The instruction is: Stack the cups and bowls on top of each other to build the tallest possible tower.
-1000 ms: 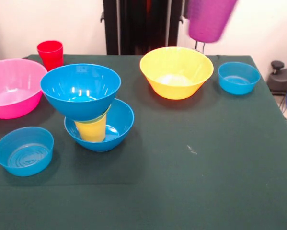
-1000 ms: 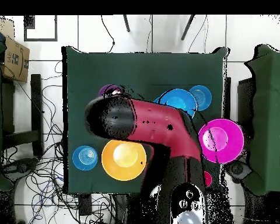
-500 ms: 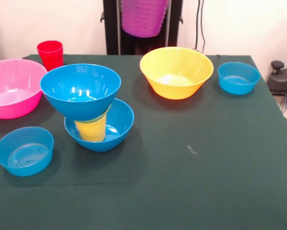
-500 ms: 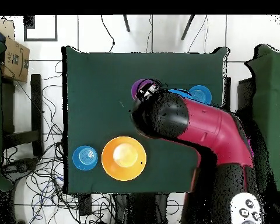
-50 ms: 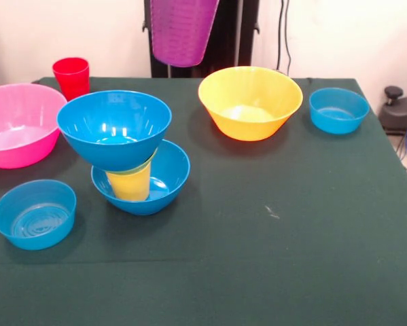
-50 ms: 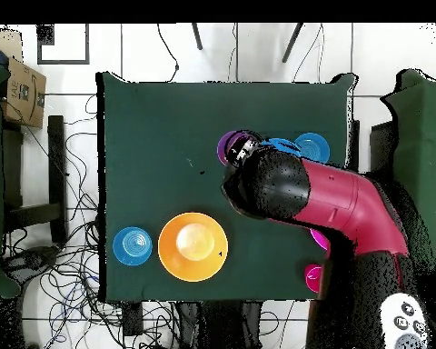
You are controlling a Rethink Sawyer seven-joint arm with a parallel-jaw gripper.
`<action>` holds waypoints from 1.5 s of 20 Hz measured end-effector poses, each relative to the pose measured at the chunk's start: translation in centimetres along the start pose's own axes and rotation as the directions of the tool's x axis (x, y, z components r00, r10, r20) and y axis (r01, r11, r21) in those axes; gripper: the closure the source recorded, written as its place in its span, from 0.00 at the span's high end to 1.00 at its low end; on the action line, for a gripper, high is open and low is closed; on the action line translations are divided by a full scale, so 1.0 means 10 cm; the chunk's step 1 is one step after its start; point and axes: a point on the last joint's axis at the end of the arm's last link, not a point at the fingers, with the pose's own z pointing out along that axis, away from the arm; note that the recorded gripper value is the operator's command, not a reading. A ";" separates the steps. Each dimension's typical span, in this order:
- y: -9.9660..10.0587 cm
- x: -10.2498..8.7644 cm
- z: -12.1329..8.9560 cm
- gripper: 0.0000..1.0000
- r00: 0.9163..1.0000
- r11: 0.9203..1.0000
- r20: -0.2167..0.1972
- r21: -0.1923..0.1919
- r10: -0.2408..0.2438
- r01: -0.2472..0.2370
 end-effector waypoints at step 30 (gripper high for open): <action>-0.46 0.16 0.64 0.00 0.987 0.986 -0.005 -0.042 -0.160 0.159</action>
